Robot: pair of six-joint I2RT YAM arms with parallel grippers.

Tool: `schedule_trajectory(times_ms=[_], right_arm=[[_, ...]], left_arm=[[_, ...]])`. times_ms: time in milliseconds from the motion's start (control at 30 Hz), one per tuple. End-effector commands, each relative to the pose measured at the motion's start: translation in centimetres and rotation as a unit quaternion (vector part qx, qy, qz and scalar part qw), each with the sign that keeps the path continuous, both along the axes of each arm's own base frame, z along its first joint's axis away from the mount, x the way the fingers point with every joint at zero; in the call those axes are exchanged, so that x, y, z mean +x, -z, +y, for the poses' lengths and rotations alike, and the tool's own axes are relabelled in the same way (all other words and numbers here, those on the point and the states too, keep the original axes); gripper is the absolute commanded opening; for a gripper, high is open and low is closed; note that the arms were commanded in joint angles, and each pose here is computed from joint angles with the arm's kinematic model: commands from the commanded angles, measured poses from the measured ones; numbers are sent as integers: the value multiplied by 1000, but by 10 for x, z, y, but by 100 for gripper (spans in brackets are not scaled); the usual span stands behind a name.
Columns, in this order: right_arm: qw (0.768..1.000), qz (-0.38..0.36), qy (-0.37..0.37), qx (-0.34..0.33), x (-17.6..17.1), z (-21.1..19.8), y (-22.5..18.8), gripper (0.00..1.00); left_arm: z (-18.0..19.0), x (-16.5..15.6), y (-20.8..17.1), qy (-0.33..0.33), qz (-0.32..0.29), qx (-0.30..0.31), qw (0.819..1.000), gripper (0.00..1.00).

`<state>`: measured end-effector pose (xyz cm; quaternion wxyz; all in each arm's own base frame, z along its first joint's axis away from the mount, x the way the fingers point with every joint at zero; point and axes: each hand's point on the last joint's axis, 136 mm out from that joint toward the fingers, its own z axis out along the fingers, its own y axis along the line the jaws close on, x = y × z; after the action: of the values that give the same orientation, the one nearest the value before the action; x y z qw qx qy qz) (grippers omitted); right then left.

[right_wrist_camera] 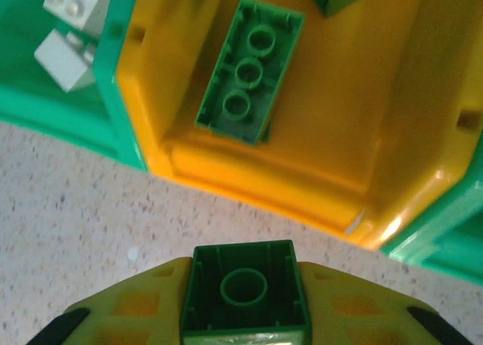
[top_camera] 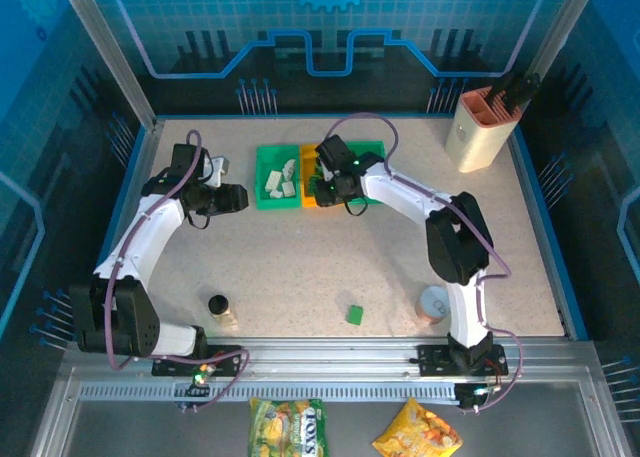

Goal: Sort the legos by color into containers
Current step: Place the lego in the container.

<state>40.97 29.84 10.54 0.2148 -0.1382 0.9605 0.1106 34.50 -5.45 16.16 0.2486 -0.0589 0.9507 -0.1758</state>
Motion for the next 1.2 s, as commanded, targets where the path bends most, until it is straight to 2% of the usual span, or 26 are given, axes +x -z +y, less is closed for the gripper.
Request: schedule_trajectory(times_ms=[0, 433, 700, 1167], right_arm=[[999, 14, 27, -27, 11, -10, 7, 29], [994, -2, 85, -72, 60, -16, 16, 33], [993, 6, 87, -80, 67, -14, 33, 36], [992, -23, 93, -83, 68, -16, 5, 44]], left_arm=[[2, -5, -3, 2, -3, -2, 1000, 54], [3, -6, -3, 2, -4, 1, 1000, 54], [4, -6, -3, 1, -5, 3, 1000, 54], [4, -6, -4, 0, -6, 4, 1000, 54]])
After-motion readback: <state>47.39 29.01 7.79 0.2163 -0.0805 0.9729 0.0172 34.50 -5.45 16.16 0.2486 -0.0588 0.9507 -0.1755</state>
